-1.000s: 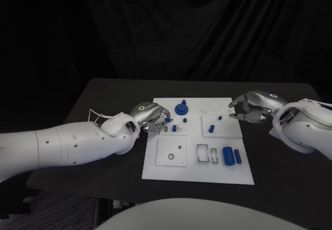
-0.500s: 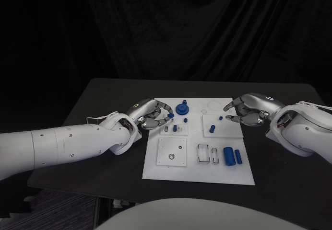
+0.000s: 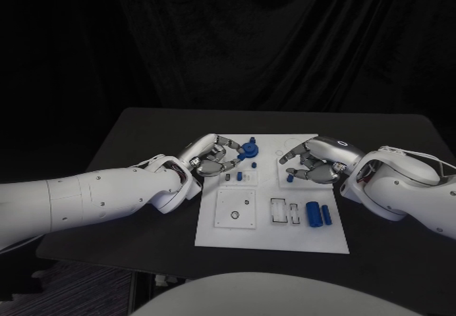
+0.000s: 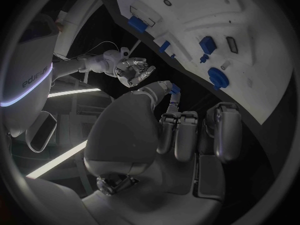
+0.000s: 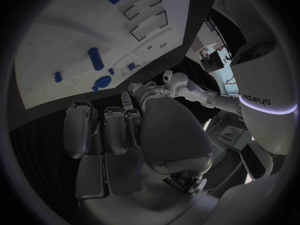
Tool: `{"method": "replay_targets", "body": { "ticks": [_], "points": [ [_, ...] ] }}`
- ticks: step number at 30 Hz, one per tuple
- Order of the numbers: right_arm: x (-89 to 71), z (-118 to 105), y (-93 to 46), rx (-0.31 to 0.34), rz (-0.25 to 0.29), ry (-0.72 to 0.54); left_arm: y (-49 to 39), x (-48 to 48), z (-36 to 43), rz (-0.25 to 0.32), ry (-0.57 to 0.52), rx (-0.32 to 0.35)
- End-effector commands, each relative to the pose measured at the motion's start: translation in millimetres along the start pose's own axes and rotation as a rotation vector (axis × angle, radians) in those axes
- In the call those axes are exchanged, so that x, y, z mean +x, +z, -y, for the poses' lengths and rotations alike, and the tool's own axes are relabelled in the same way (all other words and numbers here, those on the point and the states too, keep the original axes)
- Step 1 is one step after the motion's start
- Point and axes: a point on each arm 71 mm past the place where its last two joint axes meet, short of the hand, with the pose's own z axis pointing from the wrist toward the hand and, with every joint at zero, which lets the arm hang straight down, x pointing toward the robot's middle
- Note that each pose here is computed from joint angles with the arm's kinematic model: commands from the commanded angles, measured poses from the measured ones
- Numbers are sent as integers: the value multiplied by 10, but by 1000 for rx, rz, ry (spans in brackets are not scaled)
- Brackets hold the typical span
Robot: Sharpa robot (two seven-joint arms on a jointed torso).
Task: Assemble the parts on the task board
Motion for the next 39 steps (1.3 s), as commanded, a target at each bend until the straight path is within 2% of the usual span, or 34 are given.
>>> {"method": "replay_targets", "body": {
  "ticks": [1,14,39],
  "points": [
    [30,-62,44,-40,-2,10,8,23,31,-12,-57,31],
    [116,-220,254,-76,-29,14,47,92,76,-36,-75,40],
    [167,-338,398,-101,-50,13,78,160,93,-74,-96,25]
  ]
}}
